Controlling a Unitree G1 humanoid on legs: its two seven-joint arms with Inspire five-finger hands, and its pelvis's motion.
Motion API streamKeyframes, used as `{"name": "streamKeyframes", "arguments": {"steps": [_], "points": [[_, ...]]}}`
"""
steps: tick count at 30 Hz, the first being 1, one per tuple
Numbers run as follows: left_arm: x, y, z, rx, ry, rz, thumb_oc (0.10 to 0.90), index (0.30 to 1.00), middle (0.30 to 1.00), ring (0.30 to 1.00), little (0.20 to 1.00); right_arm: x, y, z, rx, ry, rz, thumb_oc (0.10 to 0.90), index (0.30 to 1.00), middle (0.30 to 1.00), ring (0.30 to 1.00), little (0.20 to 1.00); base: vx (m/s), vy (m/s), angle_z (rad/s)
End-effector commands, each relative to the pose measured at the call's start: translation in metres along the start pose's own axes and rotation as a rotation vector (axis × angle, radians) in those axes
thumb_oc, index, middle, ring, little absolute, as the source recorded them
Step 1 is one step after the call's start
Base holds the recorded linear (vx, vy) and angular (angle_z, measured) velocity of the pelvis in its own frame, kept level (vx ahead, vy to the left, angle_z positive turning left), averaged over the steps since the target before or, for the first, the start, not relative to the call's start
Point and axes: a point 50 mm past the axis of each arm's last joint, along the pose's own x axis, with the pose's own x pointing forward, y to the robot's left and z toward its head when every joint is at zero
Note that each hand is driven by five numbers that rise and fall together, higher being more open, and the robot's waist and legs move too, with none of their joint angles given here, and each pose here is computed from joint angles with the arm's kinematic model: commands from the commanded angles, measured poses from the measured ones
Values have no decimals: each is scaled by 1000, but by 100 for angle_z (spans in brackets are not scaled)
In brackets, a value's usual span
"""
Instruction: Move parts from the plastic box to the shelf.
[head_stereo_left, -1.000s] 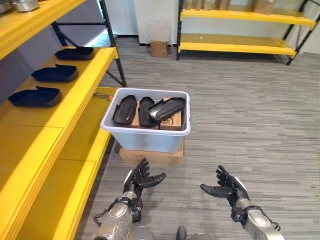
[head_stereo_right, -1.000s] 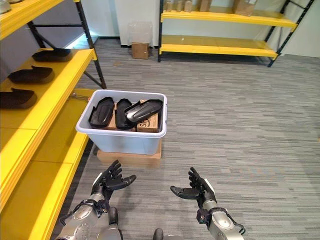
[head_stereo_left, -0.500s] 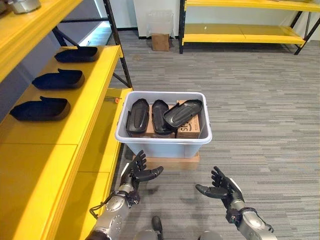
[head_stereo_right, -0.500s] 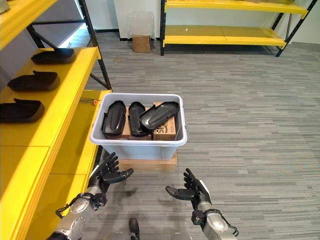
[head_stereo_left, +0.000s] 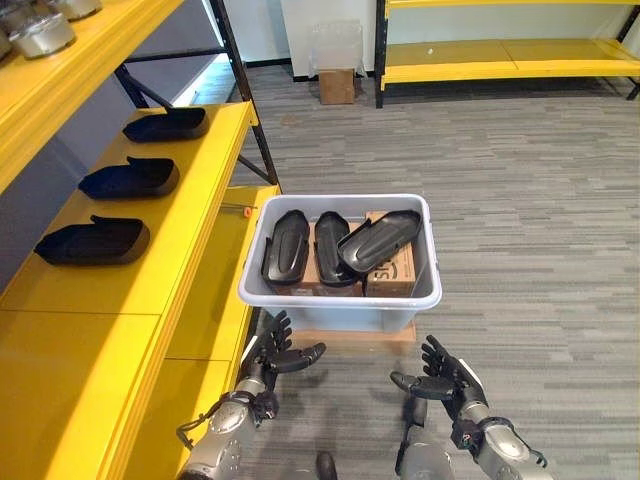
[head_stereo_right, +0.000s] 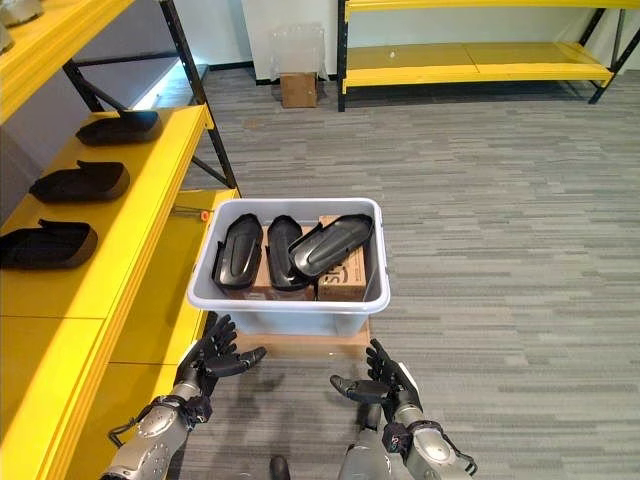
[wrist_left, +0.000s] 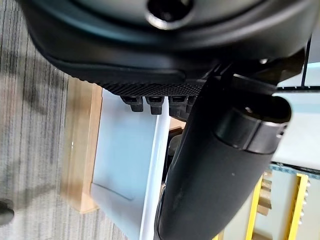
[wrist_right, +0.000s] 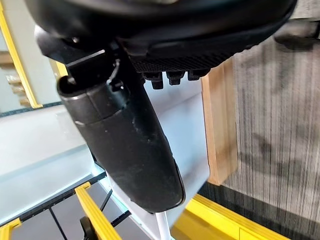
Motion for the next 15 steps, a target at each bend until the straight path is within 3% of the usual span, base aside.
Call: {"name": "streamKeyframes", "arguments": {"steps": [1,15], "points": [[12,-16,49,-2,-240,-91,900,1000,1000,1000,1000,9,-2,47,-34,-202,41,900,1000,1000,1000,1000,328,-215,32],[12,-23,51,-49,-247,-102,900,1000,1000,1000,1000,4,-21,62,-61,-253,-20,900,1000,1000,1000,1000,150,-173,2]]}}
